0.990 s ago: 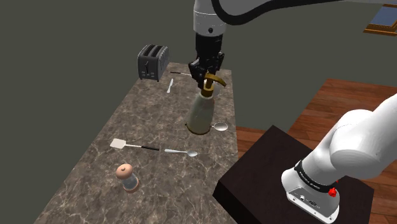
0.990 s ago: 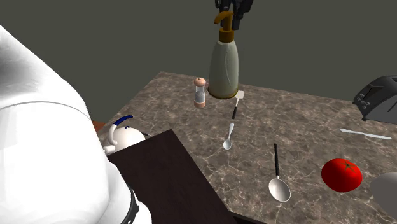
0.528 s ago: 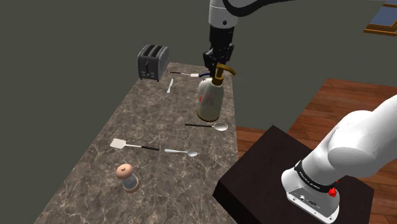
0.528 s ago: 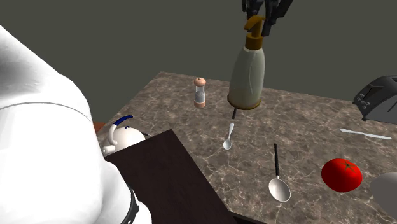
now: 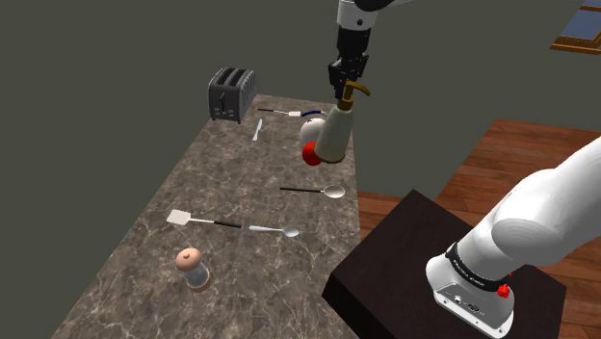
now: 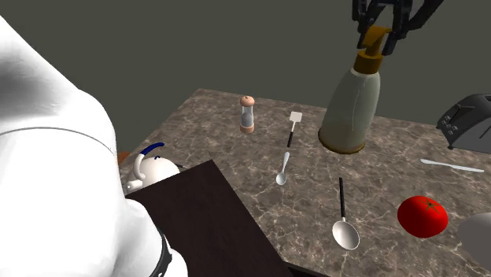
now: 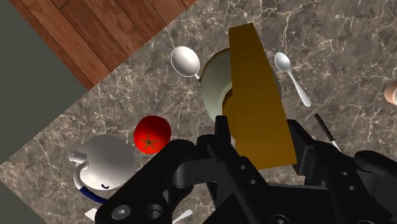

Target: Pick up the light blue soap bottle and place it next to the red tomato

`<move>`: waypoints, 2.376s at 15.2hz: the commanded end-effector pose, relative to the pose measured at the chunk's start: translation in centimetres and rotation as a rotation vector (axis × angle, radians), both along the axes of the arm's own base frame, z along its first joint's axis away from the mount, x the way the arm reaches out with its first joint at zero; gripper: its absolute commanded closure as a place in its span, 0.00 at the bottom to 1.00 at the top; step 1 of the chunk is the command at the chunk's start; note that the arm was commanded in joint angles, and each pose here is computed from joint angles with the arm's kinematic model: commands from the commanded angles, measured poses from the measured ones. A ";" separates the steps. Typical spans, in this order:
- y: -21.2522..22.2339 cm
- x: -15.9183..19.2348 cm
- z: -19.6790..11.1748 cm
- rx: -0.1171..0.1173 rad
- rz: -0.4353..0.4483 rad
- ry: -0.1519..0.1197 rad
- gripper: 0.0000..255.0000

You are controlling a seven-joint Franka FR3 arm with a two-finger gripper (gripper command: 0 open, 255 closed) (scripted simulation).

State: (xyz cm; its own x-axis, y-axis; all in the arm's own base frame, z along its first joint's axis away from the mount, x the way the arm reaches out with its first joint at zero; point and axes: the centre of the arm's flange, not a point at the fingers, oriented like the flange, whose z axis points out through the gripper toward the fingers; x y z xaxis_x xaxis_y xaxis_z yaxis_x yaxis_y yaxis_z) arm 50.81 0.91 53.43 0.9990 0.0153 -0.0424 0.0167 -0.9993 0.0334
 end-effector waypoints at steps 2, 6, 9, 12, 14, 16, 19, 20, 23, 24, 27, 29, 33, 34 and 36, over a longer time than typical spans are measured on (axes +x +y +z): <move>-3.7 1.0 -0.2 0.000 0.001 -0.001 1.00; -8.8 2.5 -0.2 0.000 0.001 -0.001 1.00; -12.6 3.6 -0.2 0.000 0.001 -0.001 1.00; -16.4 4.7 -0.1 0.000 0.001 -0.001 1.00; -19.0 5.4 -0.1 0.000 0.001 -0.001 1.00; -21.5 6.2 -0.1 0.000 0.001 -0.001 1.00; -21.8 6.2 -1.2 0.000 0.001 -0.001 1.00; -21.8 6.2 -1.7 0.000 0.001 -0.001 1.00; -21.8 6.3 -3.3 0.000 0.001 -0.001 1.00; -21.8 6.3 -3.8 0.000 0.001 -0.001 1.00; -21.8 6.3 -5.4 0.000 0.001 -0.001 1.00; -21.8 6.3 -6.5 0.000 0.001 -0.001 1.00; -21.8 6.3 -8.6 0.000 0.001 -0.001 1.00; -21.8 6.3 -9.1 0.000 0.001 -0.001 1.00; -21.8 6.3 -10.2 0.000 0.001 -0.001 1.00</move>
